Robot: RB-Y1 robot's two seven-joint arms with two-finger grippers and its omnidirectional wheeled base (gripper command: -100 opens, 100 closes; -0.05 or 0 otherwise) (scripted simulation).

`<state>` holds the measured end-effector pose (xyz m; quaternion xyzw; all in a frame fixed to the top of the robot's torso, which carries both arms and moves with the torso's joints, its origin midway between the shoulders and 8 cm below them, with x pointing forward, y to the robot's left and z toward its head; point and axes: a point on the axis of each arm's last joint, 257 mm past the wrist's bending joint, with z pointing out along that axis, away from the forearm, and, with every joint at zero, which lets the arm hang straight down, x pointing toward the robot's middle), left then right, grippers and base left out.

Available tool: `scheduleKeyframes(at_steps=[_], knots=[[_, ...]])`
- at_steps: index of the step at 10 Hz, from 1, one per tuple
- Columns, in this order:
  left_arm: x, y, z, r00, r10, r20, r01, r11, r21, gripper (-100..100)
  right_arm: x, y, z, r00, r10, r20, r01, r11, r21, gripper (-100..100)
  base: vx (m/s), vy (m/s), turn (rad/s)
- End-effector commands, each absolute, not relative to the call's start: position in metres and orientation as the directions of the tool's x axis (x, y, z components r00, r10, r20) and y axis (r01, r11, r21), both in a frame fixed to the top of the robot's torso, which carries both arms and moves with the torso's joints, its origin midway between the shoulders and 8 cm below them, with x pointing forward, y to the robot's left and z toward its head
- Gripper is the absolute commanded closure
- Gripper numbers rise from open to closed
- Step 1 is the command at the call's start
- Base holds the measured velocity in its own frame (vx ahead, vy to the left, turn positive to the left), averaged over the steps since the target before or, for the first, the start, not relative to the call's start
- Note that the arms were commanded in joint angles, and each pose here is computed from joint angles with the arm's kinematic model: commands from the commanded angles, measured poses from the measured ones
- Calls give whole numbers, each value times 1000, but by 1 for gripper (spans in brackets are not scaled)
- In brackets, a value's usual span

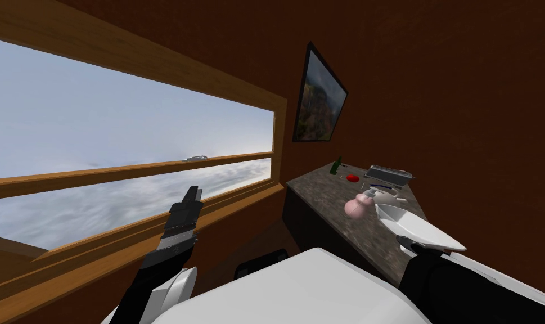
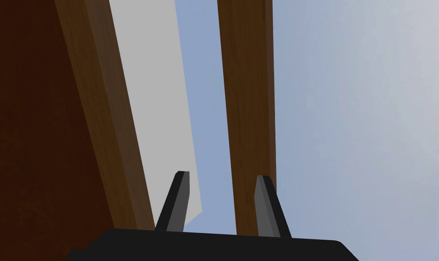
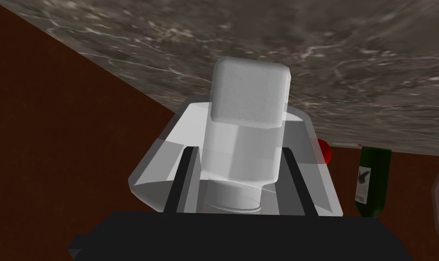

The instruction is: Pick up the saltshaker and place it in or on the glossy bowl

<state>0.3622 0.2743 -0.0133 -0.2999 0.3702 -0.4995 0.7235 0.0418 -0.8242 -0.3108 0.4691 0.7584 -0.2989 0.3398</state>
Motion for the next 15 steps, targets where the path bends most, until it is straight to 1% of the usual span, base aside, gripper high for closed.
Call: scheduleKeyframes(at_steps=[1,10,11,12,15], knots=[[362,274,-13,227,-945,-236,501,321,-804,0,50,-817,-310,-335,507,-794,910,394,-132,100,-2,-14,-64],[362,274,-13,227,-945,-236,501,321,-804,0,88,-784,-304,-356,494,-793,890,437,-127,100,-9,-18,-61],[362,274,-13,227,-945,-236,501,321,-804,0,88,-784,-304,-356,494,-793,890,437,-128,0,0,0,0],[362,274,-13,227,-945,-236,501,321,-804,0,83,-779,-306,-344,513,-787,898,424,-116,100,-42,91,38],[362,274,-13,227,-945,-236,501,321,-804,0,79,-779,-291,-328,529,-783,911,398,-112,100,-99,121,-20]])
